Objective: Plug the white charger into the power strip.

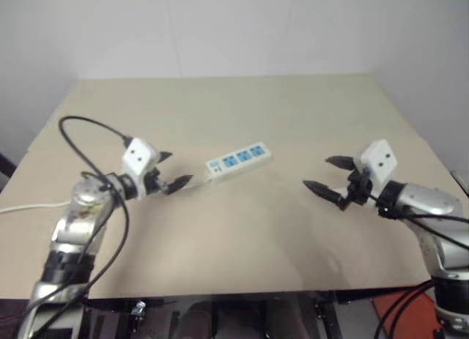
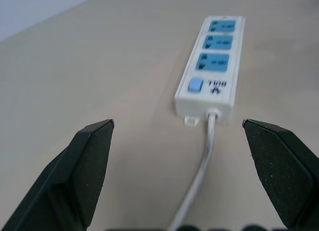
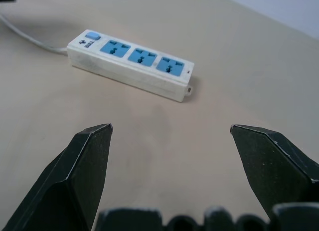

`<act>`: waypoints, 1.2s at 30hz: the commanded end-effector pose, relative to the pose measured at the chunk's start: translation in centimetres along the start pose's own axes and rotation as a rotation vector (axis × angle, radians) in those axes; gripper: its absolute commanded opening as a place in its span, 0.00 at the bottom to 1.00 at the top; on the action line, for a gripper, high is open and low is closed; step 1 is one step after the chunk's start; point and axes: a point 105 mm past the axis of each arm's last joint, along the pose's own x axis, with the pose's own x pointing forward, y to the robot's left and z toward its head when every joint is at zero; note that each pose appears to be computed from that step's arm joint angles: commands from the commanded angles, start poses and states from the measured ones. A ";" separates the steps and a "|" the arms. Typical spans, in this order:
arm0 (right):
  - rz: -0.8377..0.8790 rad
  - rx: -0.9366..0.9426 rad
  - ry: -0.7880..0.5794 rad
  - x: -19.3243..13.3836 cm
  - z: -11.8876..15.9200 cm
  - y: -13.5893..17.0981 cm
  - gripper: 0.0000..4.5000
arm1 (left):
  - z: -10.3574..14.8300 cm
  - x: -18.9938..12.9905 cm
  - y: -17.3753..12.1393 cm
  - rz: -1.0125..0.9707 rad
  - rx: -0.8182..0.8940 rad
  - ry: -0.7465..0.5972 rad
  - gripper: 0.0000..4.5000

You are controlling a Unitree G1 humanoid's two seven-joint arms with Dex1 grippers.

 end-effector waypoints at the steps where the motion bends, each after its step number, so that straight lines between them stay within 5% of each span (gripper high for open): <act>1: -0.001 -0.045 -0.055 0.3 1.5 -0.1 0.99 | 0.9 1.7 0.4 -0.052 0.038 -0.056 1.00; 12: -0.008 -0.053 -0.087 0.4 2.3 0.0 0.99 | -0.5 6.1 -0.3 -0.290 0.053 -0.069 1.00; 25: -0.015 -0.063 -0.096 -0.6 2.8 0.4 0.99 | -2.1 8.8 -1.0 -0.211 0.037 -0.052 1.00; 36: -0.002 -0.073 -0.103 -0.8 3.4 0.8 0.99 | -6.5 9.0 -2.2 -0.107 -0.036 0.040 1.00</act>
